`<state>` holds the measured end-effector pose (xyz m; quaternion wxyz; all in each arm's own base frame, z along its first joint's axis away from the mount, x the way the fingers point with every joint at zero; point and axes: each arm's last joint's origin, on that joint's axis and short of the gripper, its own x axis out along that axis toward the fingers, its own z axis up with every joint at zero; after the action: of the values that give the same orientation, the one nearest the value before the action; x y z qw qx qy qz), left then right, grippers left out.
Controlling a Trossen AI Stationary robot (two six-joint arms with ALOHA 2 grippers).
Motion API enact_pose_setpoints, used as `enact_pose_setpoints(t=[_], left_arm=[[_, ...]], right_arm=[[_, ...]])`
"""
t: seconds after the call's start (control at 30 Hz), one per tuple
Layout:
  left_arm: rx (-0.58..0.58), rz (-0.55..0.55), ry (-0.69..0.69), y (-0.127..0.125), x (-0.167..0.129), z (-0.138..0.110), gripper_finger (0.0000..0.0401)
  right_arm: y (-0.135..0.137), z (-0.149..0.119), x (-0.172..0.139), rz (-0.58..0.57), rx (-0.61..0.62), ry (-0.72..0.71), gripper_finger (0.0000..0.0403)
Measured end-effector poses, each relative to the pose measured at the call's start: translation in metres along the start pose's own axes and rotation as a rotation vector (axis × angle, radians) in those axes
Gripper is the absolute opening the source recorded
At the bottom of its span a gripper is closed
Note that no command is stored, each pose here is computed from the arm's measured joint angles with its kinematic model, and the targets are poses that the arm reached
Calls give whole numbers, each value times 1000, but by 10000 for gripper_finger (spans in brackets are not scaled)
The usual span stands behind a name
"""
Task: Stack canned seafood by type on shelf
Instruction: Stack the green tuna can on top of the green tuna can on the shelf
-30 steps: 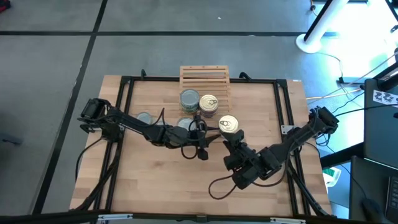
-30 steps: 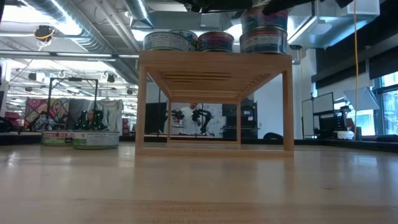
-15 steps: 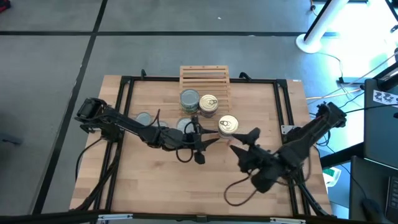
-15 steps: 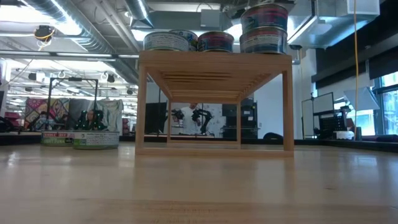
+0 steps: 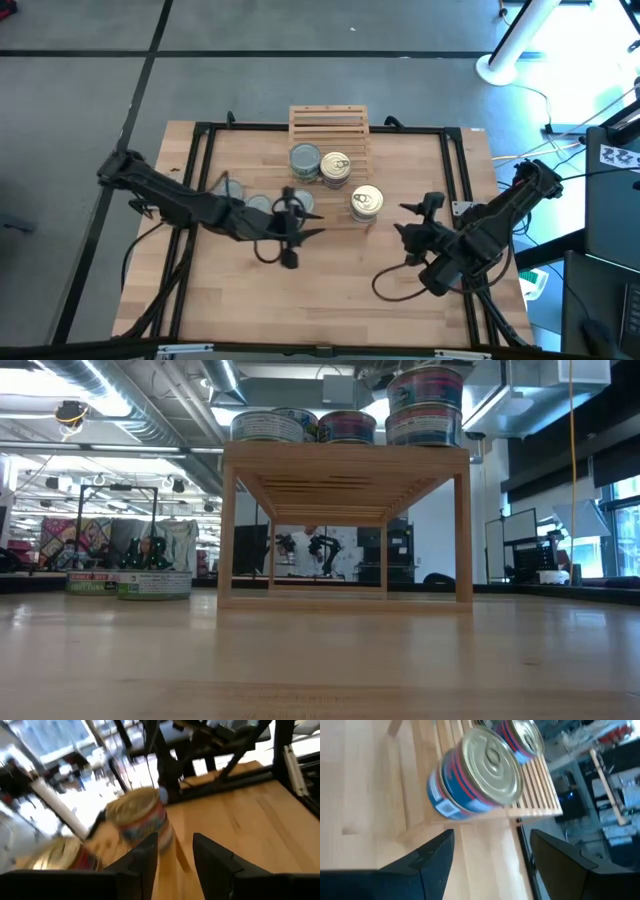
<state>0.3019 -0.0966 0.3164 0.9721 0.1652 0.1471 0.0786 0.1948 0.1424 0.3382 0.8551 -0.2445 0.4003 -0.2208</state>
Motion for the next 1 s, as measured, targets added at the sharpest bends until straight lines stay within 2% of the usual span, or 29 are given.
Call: enact_pose_setpoints(t=[0.2,0.43,0.6,0.8,0.9,1.0], left_arm=[[-159,-25,156,24,-50,-5,120],[-242,7,448,41,-90,-32,120],[-229,48,625,40,-97,-52,120],[-101,26,710,28,-94,-81,120],[-79,34,752,23,-93,-99,120],[-111,38,771,17,-89,-119,120]], right_arm=[[2,-8,-11,21,67,-4,262],[14,-3,-15,166,199,21,262],[23,7,-17,301,289,4,262],[30,17,-20,404,348,-46,262],[35,21,-19,421,344,-64,262],[44,25,-16,423,301,-81,262]])
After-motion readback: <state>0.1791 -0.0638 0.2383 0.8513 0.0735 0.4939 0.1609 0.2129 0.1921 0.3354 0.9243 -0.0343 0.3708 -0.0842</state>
